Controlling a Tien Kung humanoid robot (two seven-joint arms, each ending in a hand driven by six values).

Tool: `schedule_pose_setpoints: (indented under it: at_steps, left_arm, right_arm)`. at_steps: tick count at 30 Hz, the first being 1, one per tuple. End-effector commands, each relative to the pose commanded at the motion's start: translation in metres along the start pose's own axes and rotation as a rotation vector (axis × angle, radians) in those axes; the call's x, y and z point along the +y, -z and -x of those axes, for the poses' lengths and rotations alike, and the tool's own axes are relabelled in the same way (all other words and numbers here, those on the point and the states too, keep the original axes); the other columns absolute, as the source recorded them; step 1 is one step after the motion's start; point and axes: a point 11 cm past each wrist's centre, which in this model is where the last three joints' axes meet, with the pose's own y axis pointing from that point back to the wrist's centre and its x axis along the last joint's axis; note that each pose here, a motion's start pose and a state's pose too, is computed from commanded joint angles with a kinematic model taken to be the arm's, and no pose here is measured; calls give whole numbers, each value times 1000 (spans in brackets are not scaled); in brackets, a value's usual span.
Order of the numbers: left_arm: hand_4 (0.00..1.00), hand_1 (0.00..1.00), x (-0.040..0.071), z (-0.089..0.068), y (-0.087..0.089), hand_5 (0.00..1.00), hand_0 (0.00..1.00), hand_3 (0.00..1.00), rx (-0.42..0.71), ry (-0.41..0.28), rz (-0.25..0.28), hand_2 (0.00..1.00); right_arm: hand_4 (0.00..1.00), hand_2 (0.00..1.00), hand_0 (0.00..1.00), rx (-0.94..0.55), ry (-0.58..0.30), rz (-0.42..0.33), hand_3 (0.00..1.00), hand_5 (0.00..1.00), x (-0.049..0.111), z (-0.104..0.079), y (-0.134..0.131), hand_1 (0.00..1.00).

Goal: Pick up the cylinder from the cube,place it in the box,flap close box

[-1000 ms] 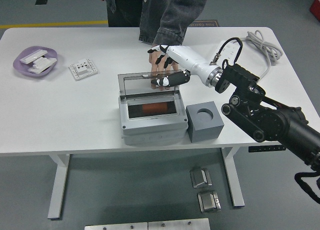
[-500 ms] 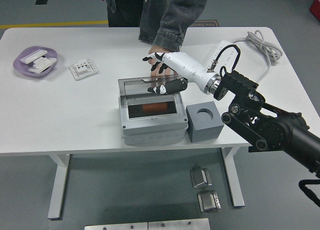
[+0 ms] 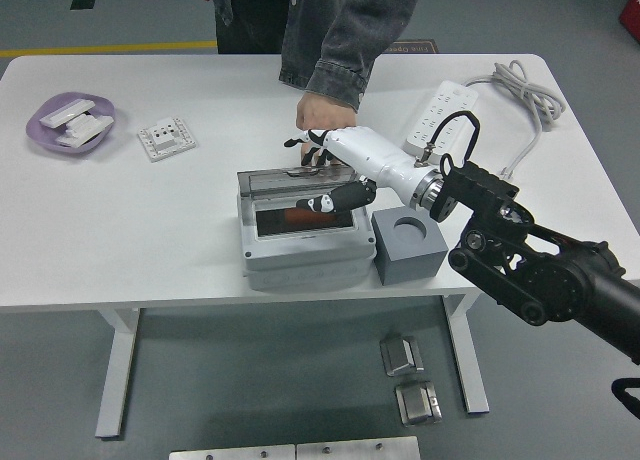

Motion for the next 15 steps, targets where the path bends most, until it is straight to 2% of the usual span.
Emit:
schedule_pose_setpoints:
  at_steps: [6, 11, 12, 15]
  left_arm:
    - [725, 811, 0, 1, 0, 477, 822, 838, 1, 3, 2, 777]
    - [725, 811, 0, 2, 2, 477, 822, 838, 1, 4, -1, 777]
    - [725, 811, 0, 2, 2, 477, 822, 838, 1, 4, -2, 777]
    - [725, 811, -1, 2, 3, 477, 822, 838, 1, 3, -4, 777]
  right_arm:
    - [861, 631, 489, 5, 6, -11, 821, 383, 4, 5, 10, 504]
    - [861, 631, 489, -10, 33, -1, 821, 383, 9, 20, 11, 504]
    - [851, 631, 416, -12, 40, 2, 825, 384, 10, 23, 11, 499]
    - [851, 631, 416, -11, 54, 6, 825, 384, 13, 30, 11, 499]
